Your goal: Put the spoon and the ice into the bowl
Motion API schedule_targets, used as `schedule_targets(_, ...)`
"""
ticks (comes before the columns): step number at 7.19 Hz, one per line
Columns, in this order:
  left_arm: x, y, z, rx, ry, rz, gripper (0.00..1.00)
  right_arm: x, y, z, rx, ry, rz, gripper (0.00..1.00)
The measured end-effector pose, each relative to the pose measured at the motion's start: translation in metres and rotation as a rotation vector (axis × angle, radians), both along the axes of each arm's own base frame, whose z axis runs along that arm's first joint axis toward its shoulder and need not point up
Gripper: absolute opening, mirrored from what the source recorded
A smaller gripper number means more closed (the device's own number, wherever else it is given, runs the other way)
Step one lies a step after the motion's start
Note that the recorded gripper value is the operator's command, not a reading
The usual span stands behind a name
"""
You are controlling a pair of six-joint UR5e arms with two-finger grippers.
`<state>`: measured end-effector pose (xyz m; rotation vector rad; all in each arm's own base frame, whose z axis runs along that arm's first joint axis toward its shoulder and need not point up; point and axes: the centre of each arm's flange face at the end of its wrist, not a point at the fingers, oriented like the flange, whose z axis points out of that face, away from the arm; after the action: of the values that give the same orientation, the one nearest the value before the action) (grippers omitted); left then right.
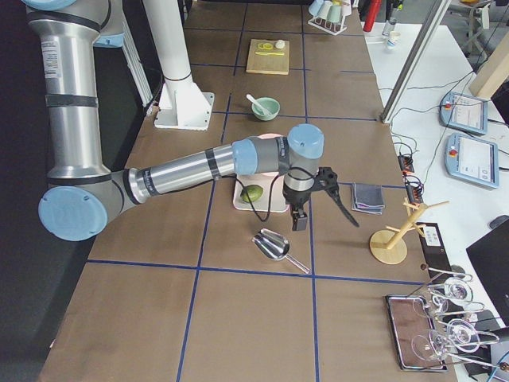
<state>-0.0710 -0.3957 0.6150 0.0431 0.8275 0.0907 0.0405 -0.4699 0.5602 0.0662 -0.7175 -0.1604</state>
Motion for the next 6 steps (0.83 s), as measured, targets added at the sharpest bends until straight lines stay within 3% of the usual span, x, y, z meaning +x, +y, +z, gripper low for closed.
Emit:
schedule_targets(2,-0.001,-0.001,-0.004,0.016,-0.005,0.003,1.0,0.026,0.042,0.041,-0.06,-0.008,0.02,1.0)
schedule_targets(6,-0.002,-0.003,-0.007,0.032,0.0,0.003,1.0,0.029,0.048,0.046,-0.068,-0.012,0.026,1.0)
